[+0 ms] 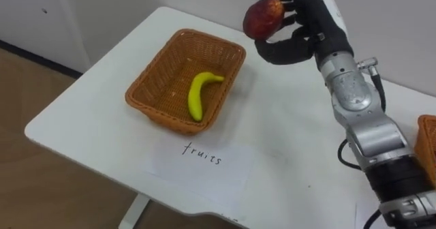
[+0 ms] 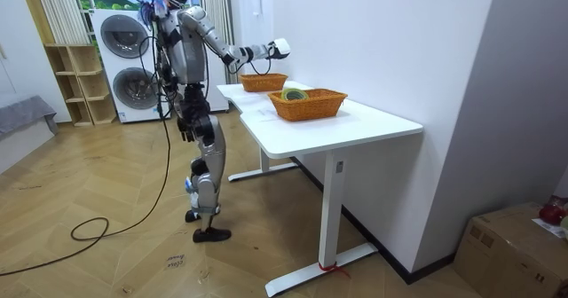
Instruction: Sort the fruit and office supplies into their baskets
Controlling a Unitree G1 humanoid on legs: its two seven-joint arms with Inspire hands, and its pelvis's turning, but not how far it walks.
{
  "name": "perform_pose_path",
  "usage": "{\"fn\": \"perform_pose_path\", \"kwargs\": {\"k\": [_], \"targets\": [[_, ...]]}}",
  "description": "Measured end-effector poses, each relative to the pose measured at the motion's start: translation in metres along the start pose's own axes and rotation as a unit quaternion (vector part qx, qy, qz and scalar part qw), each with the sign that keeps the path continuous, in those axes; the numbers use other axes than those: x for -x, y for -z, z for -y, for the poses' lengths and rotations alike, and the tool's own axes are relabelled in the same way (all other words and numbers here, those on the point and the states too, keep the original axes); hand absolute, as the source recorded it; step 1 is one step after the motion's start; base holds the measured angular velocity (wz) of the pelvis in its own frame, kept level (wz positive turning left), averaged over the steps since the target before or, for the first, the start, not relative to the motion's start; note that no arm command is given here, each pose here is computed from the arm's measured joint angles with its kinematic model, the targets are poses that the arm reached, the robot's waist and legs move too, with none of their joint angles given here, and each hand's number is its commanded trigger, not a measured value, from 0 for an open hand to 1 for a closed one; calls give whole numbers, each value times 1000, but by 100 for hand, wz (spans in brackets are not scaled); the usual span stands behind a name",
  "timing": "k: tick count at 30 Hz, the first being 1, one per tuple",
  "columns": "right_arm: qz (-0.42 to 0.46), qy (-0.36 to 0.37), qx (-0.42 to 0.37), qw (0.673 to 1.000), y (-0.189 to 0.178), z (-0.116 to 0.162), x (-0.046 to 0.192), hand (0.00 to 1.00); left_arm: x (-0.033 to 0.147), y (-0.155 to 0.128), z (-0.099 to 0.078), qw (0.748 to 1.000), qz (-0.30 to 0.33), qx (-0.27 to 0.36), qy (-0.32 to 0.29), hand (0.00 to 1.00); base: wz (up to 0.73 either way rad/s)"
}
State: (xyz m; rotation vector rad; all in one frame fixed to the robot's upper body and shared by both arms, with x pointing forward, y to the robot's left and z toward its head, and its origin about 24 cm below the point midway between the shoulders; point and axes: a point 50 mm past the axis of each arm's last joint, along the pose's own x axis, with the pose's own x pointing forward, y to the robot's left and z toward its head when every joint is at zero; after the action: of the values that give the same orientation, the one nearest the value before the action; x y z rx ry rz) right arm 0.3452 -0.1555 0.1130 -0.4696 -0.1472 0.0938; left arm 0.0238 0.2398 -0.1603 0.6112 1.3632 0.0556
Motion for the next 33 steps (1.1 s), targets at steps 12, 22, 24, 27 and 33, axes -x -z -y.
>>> {"fn": "perform_pose_path", "kwargs": {"k": [12,22,24,27,33], "targets": [[-11,-47,-6,999,2,-26,1,100,0,3,-1,1000,-11,-4,3,0,10],[-32,-91,-1,995,8,-47,3,100,1,5,2,1000,-18,-4,8,0,3],[-37,-97,0,995,10,-49,4,100,1,6,2,1000,-18,-5,9,0,0],[-52,-112,5,992,18,-56,6,100,0,3,1,1000,-13,-4,7,0,-1],[-76,-136,17,988,29,-64,9,100,0,1,0,1000,-7,-4,5,0,-7]]}}
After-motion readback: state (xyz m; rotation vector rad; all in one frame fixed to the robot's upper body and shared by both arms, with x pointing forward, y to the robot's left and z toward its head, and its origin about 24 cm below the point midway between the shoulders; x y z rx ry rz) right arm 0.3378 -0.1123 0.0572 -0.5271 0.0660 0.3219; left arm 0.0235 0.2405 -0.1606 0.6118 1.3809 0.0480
